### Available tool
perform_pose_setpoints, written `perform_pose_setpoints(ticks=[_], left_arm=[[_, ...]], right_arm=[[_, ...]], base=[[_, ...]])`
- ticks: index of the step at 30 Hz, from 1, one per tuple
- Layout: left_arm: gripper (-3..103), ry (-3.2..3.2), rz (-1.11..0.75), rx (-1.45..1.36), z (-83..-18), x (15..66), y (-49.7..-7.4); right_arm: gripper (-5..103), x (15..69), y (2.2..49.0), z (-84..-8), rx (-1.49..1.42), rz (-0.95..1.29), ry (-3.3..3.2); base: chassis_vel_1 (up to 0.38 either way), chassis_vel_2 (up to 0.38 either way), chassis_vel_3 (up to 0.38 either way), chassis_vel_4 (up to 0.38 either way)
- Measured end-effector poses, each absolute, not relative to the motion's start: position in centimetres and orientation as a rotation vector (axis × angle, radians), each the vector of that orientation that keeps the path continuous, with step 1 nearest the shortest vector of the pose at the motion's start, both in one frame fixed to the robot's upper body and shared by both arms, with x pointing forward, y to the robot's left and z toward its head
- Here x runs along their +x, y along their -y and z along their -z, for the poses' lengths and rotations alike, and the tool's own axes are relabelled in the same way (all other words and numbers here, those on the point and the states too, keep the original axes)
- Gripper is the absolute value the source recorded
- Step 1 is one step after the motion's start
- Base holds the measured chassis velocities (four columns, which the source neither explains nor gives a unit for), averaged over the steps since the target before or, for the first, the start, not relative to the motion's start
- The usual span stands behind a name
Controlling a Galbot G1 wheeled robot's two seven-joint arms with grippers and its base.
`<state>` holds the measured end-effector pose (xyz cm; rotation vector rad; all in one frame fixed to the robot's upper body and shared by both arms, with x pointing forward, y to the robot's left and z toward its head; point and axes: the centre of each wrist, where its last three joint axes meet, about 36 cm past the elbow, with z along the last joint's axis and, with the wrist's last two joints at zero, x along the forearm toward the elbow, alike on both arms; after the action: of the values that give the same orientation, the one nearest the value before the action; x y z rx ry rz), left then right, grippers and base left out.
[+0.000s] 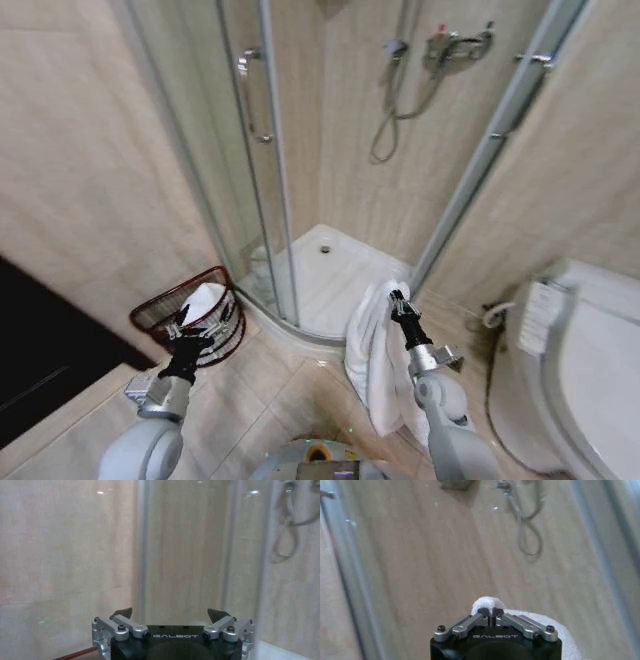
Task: Discard the used towel into the hamper.
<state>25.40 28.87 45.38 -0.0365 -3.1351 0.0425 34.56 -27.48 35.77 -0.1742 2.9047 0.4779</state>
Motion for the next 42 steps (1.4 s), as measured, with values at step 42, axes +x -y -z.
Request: perform_pose_setpoints(ticks=[42], left_arm=[[98,3.135,-0.042,-0.037,-45.4,25.4,-28.9]], right_arm=[[3,33.6,26.0,-36.2,-0.185,-0.353,-2.832]], base=[[0.072,-0.021,-0.021,0.073]])
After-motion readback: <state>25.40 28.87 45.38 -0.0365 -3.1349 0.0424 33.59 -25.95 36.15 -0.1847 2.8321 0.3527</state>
